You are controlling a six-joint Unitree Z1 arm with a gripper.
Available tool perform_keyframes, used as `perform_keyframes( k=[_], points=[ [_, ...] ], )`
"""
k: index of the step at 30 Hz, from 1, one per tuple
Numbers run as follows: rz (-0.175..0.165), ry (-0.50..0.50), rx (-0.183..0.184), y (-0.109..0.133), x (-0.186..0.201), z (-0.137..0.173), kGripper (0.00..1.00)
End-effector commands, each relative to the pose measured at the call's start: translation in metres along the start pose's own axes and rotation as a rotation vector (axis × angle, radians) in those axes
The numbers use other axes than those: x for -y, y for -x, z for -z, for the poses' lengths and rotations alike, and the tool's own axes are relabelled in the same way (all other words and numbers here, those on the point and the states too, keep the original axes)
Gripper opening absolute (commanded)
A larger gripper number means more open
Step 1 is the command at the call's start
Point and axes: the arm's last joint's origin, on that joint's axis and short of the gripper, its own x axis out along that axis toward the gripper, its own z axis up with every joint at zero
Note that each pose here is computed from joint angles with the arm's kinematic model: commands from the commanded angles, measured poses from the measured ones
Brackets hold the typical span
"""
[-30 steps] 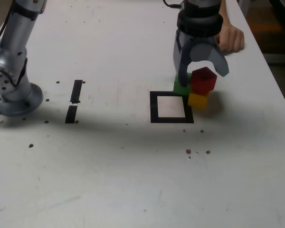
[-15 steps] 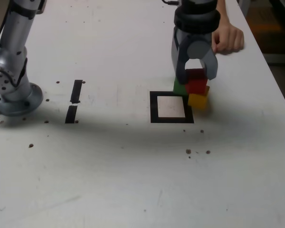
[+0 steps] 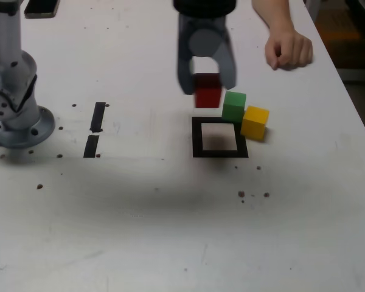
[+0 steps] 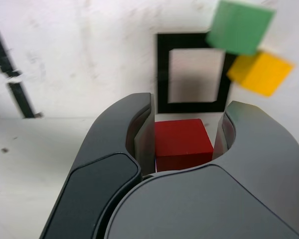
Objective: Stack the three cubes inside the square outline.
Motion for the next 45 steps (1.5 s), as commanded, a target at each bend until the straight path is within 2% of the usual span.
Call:
perform_keyframes(
  k=[1, 6, 12, 31, 40, 45],
  points=[
    [0.014, -0.007, -0.014, -0.002, 0.004, 0.011, 0.00],
    [0.041, -0.024, -0.054, -0.021, 0.011, 0.019, 0.00],
    [0.046, -0.051, -0.054, -0.041, 0.015, 0.010, 0.00],
    [0.042, -0.083, 0.009, -0.075, 0.015, -0.016, 0.00],
    [0.002, -0.069, 0.025, -0.079, 0.006, -0.021, 0.00],
    [-0.012, -0.067, 0.049, -0.079, 0.003, -0.023, 0.00]
  ],
)
